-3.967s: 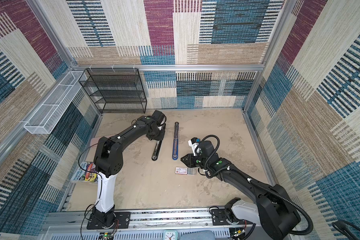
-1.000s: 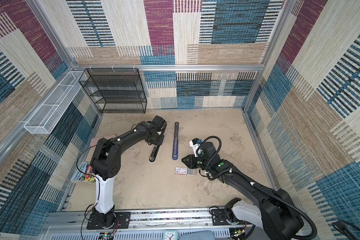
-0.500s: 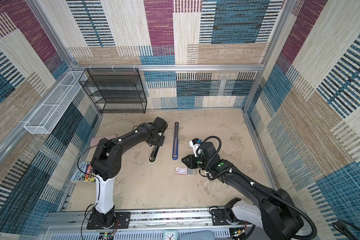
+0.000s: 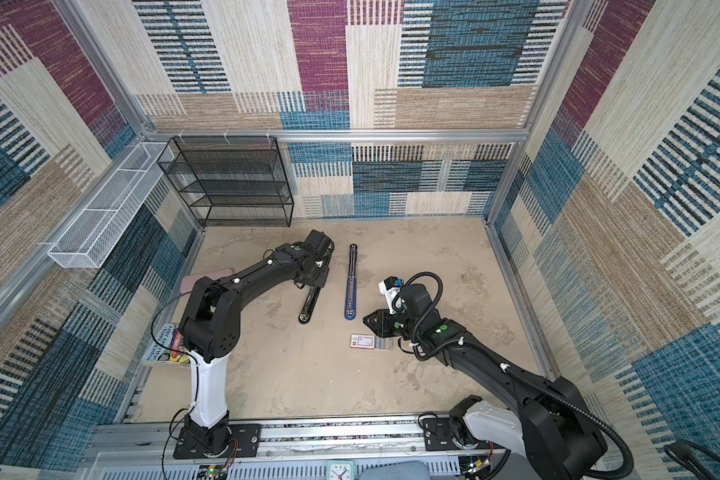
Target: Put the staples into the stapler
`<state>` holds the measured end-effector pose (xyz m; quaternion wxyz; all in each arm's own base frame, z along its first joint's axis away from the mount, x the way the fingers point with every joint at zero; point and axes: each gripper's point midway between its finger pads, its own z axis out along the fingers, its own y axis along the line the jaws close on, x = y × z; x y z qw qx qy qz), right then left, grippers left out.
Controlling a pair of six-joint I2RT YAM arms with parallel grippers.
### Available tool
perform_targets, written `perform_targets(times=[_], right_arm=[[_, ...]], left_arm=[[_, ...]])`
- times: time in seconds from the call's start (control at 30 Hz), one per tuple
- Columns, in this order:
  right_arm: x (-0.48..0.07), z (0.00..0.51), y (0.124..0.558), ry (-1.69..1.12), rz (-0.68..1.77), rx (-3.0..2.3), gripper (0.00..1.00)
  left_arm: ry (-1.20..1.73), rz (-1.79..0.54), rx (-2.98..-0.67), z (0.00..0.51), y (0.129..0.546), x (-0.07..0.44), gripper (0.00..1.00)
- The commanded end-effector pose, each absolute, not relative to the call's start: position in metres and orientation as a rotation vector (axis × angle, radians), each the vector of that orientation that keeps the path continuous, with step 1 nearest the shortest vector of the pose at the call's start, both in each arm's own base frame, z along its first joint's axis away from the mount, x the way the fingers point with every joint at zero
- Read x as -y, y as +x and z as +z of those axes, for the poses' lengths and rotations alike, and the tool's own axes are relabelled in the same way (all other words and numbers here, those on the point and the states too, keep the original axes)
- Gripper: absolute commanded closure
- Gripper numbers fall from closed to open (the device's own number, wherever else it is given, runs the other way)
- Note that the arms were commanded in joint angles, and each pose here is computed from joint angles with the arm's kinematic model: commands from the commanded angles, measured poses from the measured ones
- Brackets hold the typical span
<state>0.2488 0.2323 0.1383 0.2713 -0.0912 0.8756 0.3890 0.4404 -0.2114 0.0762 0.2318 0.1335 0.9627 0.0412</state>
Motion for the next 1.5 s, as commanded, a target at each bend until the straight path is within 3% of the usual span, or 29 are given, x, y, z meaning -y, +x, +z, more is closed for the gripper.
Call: perform_targets(times=[0.0,0.3,1.47], right_arm=[[-0.233,0.141,0.251,-0.247,1.050,-2.343,0.72],[-0.234,0.138,0.252,-0.242,1.049,-2.350,0.72],[-0.230,0.142,0.248,-0.242,1.041,-2.338,0.72]], left_arm=[[0.325,0.100,-2.552,0.090,0.451,0.212,0.99],[0.257,0.038,-2.473,0.105,0.451,0.213,0.99],[0.227,0.040,-2.526,0.067,0.449,0.214,1.00]])
